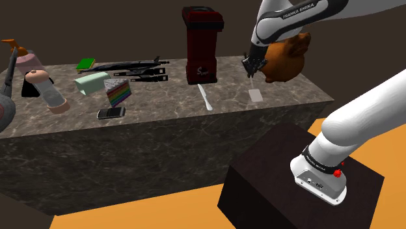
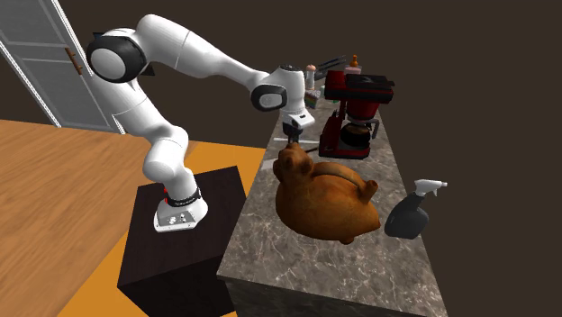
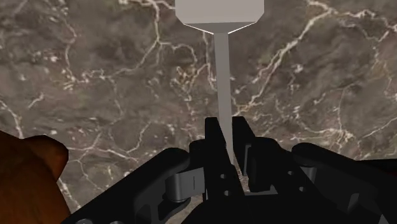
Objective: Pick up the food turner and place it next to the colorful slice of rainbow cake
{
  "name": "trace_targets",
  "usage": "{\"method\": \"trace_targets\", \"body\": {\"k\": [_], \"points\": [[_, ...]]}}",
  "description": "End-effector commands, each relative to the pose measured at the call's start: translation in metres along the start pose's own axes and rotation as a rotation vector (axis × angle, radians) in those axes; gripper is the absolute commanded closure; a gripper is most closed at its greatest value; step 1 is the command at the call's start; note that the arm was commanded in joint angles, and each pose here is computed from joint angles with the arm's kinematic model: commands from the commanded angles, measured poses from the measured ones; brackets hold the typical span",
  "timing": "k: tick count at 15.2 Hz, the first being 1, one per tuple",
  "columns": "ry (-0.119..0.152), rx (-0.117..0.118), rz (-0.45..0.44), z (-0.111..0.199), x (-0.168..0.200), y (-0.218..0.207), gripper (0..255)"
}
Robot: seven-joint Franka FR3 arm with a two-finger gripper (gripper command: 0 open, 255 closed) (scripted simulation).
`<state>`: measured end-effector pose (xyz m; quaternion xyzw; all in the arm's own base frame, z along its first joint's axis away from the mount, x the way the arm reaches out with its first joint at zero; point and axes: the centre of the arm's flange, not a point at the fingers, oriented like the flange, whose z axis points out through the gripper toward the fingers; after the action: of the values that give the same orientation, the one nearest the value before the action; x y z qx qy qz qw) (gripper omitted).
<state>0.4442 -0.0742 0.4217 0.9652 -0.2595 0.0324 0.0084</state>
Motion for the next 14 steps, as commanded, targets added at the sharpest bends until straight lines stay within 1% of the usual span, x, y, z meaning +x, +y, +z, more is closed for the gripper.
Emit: {"method": "trace_targets", "body": {"k": [1,14], "points": [[-0.001,0.000,0.000,-0.012,0.001,0.000,255],[-0.001,0.000,0.000,-0.080,0.005,-0.001,255]]}}
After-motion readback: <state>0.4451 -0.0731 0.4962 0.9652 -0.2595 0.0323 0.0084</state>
